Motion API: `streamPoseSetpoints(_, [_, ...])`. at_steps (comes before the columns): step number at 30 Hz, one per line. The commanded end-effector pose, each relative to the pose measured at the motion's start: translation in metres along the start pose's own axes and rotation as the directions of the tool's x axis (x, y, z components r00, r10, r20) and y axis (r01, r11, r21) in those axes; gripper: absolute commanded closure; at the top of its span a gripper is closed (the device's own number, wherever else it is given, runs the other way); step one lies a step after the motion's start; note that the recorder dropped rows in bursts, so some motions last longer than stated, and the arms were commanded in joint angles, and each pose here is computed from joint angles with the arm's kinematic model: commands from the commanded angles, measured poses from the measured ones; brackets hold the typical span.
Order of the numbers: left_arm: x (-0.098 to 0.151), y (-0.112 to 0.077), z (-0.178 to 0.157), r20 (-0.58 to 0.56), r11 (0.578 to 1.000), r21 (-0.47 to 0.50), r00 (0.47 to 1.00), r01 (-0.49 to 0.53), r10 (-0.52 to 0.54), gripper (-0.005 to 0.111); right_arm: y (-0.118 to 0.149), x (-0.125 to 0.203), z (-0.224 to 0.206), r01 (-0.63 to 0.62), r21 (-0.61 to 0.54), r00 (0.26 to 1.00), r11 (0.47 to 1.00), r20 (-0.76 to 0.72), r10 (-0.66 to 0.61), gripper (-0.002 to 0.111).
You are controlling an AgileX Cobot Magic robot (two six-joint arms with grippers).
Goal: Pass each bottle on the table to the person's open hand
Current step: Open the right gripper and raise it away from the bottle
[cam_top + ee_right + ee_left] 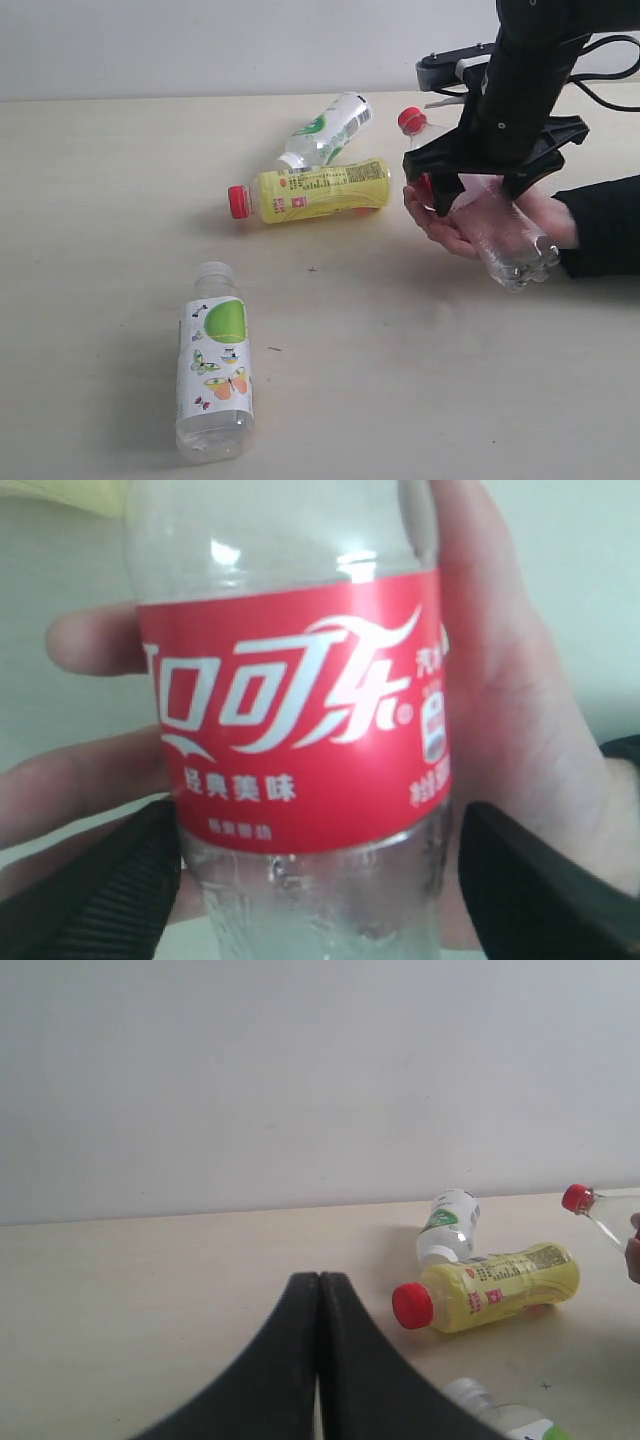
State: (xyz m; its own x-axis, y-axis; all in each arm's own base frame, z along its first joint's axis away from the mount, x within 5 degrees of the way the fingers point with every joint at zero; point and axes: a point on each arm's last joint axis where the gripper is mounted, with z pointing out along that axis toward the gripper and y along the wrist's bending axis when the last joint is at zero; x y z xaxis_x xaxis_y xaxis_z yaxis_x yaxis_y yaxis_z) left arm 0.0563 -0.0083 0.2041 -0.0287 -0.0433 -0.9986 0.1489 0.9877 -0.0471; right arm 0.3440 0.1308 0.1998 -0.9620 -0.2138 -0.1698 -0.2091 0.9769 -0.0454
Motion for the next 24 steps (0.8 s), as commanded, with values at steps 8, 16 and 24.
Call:
streamPoseSetpoints(8, [0.000,0.000,0.000,0.007,1.000,0.000,1.000,0.005,-0.005,0.107,-0.005,0.000,-0.028,0.036,0.012,0.998,0.999,0.057,-0.037,0.035])
streamPoseSetpoints(16, [0.000,0.000,0.000,0.007,1.000,0.000,1.000,0.005,-0.005,0.107,-0.006,0.026,-0.089,0.075,-0.063,0.970,0.995,0.235,-0.058,0.076])
streamPoseSetpoints(24, [0.000,0.000,0.000,0.007,1.000,0.000,1.000,0.005,-0.005,0.107,-0.018,0.120,-0.095,0.105,-0.137,0.757,0.985,0.654,0.010,0.108])
